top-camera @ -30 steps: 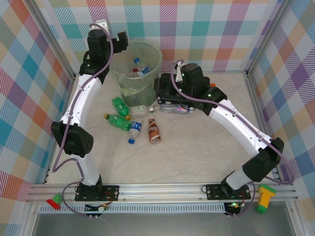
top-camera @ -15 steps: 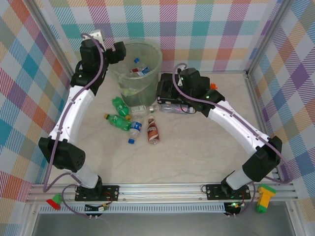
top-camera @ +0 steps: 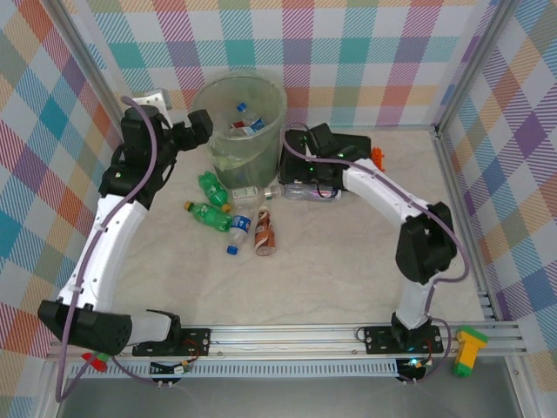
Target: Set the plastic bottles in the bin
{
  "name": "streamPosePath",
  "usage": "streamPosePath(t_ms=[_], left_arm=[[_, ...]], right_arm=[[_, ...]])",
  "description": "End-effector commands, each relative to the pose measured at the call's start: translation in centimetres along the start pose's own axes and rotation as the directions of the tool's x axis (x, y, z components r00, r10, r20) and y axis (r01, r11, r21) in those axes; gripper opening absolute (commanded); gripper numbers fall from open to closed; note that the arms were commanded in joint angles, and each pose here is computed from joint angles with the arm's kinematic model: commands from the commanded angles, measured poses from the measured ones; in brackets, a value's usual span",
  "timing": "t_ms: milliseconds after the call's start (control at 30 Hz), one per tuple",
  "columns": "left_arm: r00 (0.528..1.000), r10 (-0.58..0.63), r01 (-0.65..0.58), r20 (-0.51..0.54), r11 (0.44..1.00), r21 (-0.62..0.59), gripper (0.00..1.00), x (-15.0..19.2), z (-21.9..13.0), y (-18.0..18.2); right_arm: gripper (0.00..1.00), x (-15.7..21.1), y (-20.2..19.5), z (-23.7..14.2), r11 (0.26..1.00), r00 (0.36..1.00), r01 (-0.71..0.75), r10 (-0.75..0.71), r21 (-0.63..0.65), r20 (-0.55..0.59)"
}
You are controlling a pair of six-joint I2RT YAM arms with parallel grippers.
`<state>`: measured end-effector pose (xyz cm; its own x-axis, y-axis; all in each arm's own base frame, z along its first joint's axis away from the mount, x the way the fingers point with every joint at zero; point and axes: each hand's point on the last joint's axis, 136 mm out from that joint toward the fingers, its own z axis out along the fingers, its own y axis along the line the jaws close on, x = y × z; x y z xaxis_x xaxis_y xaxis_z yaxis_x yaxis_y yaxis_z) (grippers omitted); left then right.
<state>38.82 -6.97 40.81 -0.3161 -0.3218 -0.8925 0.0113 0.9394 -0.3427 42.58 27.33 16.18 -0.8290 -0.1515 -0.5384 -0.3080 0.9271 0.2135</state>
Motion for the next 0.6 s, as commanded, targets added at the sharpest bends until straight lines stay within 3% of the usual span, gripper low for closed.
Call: streamPosePath(t_ms=[0,267,567], left_arm=[[0.999,-0.02,0.02,-0.045,1.0,-0.004,1.0,1.5,-1.5,0.3],[0.999,-0.025,0.023,-0.039,0.999,-0.038,1.0,1.8,-4.1,1.3],[0.999,-0.018,0.015,-0.033,0.997,-0.07,0.99,1.7,-4.9,1.9]], right_arm=[[0.99,0.5,0.5,1.0,0.988,0.987,0.148,-0.151,-0.051,-0.061],[0.99,0.6,-1.2,4.8,0.985,0.981,0.144,-0.155,-0.095,-0.12],[0.99,1.8,-2.4,6.4,0.986,0.971,0.136,-0.153,-0.101,-0.181]])
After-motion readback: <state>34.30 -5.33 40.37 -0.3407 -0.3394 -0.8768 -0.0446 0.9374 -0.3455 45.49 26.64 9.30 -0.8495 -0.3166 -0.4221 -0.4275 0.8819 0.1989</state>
